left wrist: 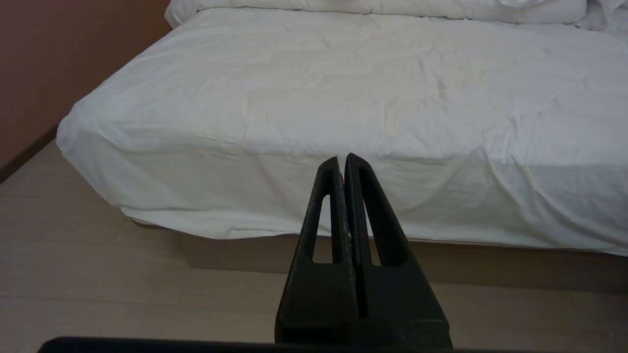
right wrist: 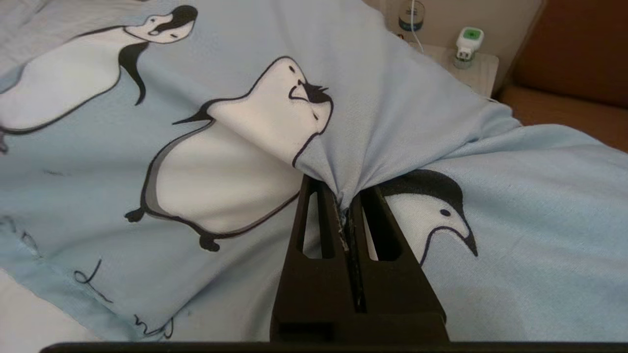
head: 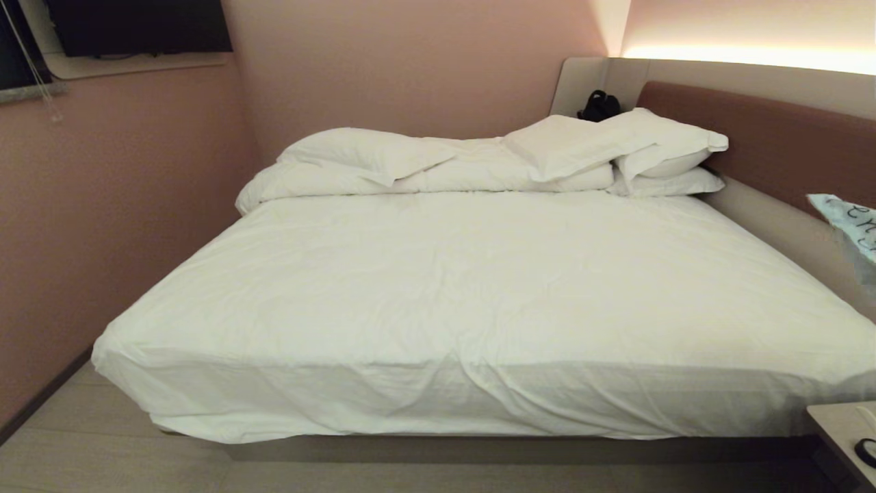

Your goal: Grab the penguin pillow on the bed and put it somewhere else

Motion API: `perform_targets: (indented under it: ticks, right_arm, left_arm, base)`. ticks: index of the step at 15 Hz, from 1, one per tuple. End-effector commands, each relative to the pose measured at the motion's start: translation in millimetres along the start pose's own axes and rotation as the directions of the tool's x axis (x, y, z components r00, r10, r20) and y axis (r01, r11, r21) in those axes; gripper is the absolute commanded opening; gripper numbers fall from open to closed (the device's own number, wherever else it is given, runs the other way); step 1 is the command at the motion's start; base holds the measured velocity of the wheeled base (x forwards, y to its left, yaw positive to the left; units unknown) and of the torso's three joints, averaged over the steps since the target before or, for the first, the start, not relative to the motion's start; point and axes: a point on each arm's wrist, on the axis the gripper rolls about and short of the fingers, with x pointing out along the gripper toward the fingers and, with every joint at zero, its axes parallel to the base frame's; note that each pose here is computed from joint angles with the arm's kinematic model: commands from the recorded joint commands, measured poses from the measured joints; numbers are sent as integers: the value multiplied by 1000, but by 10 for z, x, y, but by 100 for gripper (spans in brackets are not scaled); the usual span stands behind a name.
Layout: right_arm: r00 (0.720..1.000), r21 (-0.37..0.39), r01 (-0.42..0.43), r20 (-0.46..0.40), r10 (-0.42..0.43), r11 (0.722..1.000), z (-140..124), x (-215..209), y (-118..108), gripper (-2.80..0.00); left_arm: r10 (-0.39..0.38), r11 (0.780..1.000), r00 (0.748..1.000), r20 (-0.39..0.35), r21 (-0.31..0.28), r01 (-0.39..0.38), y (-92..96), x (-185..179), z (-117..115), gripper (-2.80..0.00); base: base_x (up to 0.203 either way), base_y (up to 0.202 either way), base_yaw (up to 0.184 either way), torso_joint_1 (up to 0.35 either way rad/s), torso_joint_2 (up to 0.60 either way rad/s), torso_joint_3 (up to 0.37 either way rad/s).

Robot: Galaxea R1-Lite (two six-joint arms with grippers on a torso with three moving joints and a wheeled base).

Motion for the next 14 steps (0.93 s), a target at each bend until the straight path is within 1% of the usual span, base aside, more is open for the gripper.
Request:
perform_targets:
  ticks: [1, 7, 9, 11, 14]
  right_arm:
    - [1000, 21, 21, 1, -21, 1000, -42, -4, -47, -280]
    - [1000, 16, 28, -11, -28, 999, -173, -14, -142, -280]
    - [999, 20, 37, -9, -37, 999, -175, -11, -145, -280]
    - [997, 28, 73, 2, -73, 997, -163, 2, -148, -280]
    - [997, 33, 75, 8, -75, 997, -180, 40, -117, -280]
  left_arm:
    - [0, 1000, 1000, 1, 0, 0, 0, 0, 1, -280]
    - [0, 1000, 1000, 2, -2, 0, 0, 0, 1, -280]
    - [0, 1000, 1000, 2, -2, 0, 0, 0, 1, -280]
    - [0, 1000, 1000, 2, -2, 0, 0, 0, 1, -280]
    - [0, 1000, 1000, 2, -2, 0, 0, 0, 1, -280]
  base:
    - [0, 0, 0, 0, 0, 0]
    - [0, 0, 0, 0, 0, 0]
    - [0, 0, 0, 0, 0, 0]
    - [0, 0, 0, 0, 0, 0]
    - [0, 0, 0, 0, 0, 0]
